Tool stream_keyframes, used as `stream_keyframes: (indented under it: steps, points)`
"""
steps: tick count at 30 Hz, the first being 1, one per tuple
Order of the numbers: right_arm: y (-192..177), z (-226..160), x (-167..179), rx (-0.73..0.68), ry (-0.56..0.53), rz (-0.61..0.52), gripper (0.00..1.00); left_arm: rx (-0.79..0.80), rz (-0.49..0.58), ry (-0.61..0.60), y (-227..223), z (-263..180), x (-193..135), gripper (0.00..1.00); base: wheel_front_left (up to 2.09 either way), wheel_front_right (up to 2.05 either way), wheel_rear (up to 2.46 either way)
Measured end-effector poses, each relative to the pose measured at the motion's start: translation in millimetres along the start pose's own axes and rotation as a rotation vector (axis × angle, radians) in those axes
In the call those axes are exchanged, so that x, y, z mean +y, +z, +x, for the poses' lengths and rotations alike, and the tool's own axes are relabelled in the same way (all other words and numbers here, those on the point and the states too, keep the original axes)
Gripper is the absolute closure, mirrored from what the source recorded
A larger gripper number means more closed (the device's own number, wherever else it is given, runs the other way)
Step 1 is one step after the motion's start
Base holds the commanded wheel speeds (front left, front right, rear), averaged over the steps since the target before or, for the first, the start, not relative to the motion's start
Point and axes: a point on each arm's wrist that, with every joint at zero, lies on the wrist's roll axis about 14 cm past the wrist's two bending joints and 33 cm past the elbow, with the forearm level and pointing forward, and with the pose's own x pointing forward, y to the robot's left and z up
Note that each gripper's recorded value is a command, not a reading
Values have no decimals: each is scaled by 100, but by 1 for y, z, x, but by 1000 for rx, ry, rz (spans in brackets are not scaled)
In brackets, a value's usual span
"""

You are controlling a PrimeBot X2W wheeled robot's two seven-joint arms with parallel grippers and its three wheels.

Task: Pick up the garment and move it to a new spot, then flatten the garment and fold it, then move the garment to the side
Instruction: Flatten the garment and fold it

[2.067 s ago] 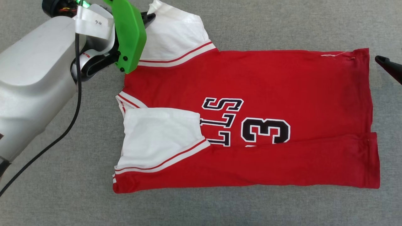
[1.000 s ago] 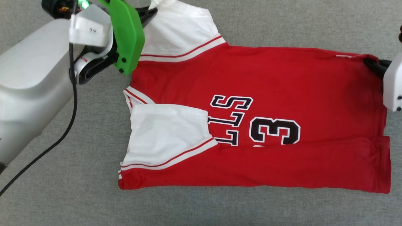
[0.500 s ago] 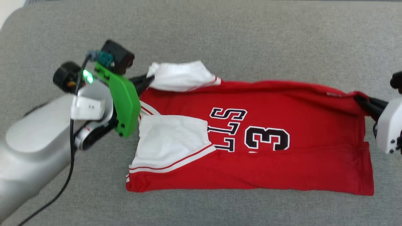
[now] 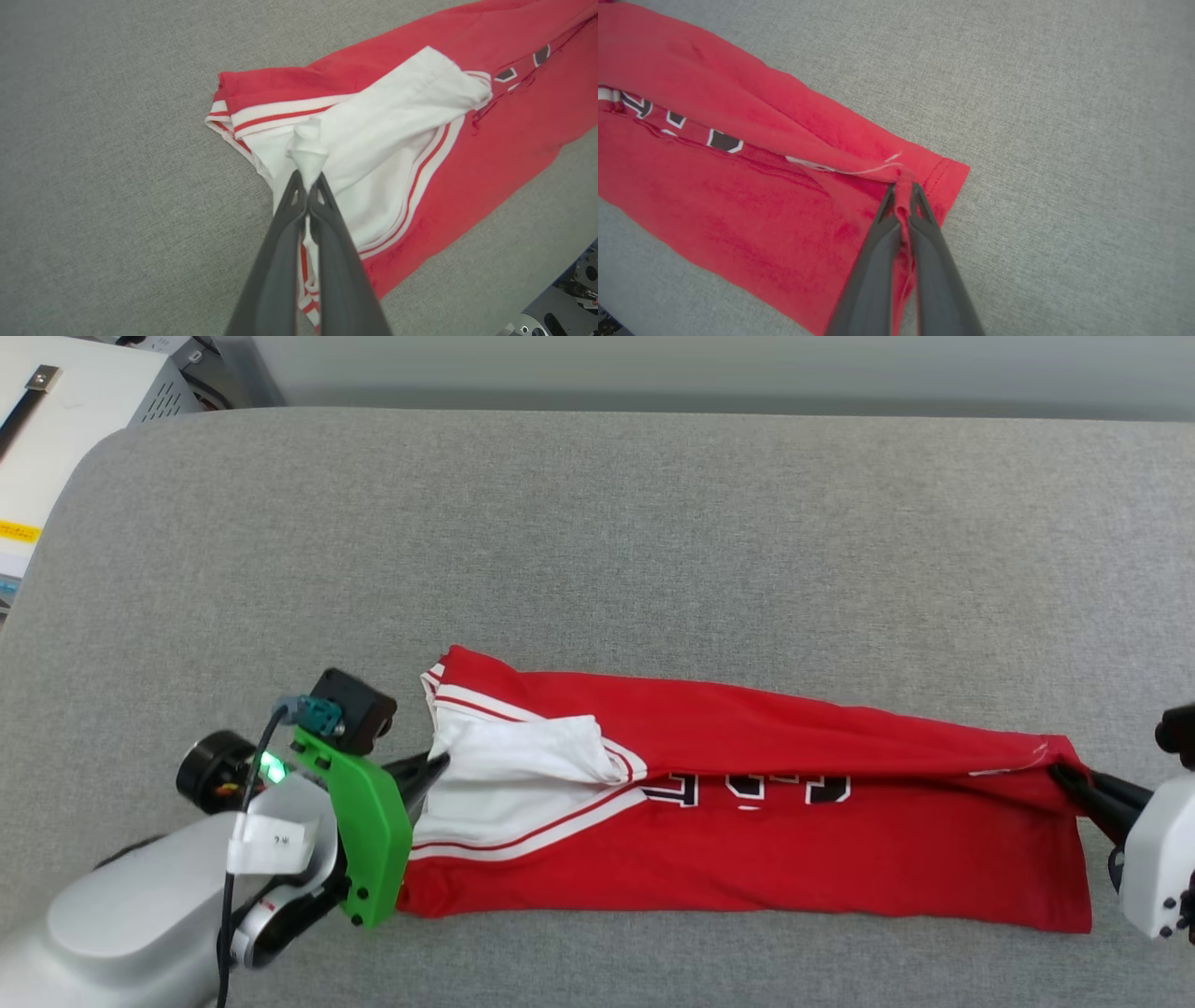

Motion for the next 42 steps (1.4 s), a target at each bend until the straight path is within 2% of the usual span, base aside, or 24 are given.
stream_keyframes:
  steps: [14, 15, 16, 17, 18, 24, 27, 32, 36, 42]
  points:
    - [-52, 2, 20, 84, 11, 125, 100, 110, -75, 15, -53, 8, -1, 100, 0, 0, 0]
    - [-50, 3, 19, 75, 7, 131, 93, 103, -79, 17, -53, 9, -1, 100, 0, 0, 0]
    - [-48, 3, 19, 64, 4, 140, 60, 86, -87, 24, -51, 10, 0, 95, 0, 0, 0]
    - [-46, 3, 19, 55, 3, 144, 22, 67, -92, 32, -47, 10, 1, 15, 0, 0, 0]
    - [-42, 2, 20, 39, 3, 148, 0, 34, -96, 45, -42, 10, 4, 0, 0, 0, 0]
    - [-12, -16, 20, -66, -1, 155, 0, -145, -93, 152, -15, -3, 16, 0, 0, 0, 0]
    - [17, -33, 15, -162, -4, 181, 0, -282, -72, 232, 10, -17, 23, 0, 0, 0, 0]
    - [45, -50, -7, -227, -52, 177, 0, -409, -50, 343, 33, -36, 34, 0, 0, 0, 0]
    - [42, -51, -22, -188, -73, 241, 0, -466, -42, 429, 43, -47, 44, 0, 0, 0, 0]
    - [-1, -37, -31, 14, -83, 345, 0, -574, -34, 542, 56, -61, 52, 0, 0, 0, 0]
